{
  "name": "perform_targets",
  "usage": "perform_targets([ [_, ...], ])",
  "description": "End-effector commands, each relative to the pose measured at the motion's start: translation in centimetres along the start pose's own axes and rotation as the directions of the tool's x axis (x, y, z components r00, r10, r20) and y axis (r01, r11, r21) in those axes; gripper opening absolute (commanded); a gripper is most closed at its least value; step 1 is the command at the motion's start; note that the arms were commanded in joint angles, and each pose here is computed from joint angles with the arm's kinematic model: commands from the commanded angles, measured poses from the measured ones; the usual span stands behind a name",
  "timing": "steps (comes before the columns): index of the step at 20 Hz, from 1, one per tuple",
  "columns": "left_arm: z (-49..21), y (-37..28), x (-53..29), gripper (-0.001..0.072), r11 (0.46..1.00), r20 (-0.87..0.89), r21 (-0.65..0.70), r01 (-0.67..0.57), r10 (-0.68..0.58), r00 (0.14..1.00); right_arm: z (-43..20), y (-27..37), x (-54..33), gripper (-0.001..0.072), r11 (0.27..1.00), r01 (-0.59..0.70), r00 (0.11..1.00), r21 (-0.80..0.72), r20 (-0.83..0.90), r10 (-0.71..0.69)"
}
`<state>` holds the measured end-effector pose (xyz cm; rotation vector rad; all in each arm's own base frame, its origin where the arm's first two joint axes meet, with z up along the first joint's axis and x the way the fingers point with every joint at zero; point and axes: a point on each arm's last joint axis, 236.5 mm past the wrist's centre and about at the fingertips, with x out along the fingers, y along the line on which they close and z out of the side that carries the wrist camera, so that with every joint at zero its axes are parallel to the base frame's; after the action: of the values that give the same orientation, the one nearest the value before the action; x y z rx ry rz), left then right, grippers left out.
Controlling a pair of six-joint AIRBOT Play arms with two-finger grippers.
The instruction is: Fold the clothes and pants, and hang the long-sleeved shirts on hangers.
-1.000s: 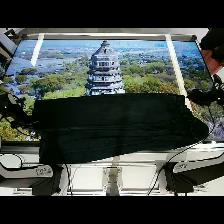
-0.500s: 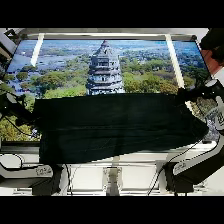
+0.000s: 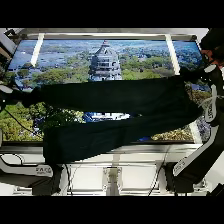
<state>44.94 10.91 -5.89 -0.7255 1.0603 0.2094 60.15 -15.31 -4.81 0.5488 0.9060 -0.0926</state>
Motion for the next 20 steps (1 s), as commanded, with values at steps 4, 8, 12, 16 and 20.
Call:
perform_targets([
  [4,5.7,-8.1,2.1,0.0156,0.988,0.087,0.037,0.151,-0.153,0.984,2.9,2.6,1.2,0.0321,0.996,-0.071,0.996,0.056,0.056,0.067],
  [8,6.1,-8.8,1.1,0.0262,0.985,0.084,0.054,0.163,-0.167,0.982,3.6,1.2,-2.3,0.0387,0.999,-0.048,0.998,-0.02,0.038,0.049],
  [12,4.7,-8.4,-2.6,0.0299,0.959,0.011,0.229,0.167,-0.174,0.985,4.1,-0.3,-10.9,0.0387,0.975,0.032,0.999,-0.221,0.017,-0.028],
  [16,1.8,-7.2,-8.5,0.0299,0.932,-0.041,0.345,0.116,-0.108,0.993,2.6,0.6,-20.4,0.0367,0.95,0.053,0.999,-0.307,0.019,-0.049],
  [20,-2.7,-2.6,-12.7,0.0298,0.924,-0.034,0.383,-0.022,0.038,0.999,0.5,2.6,-27.9,0.0364,0.943,0.082,0.996,-0.323,0.072,-0.062],
])
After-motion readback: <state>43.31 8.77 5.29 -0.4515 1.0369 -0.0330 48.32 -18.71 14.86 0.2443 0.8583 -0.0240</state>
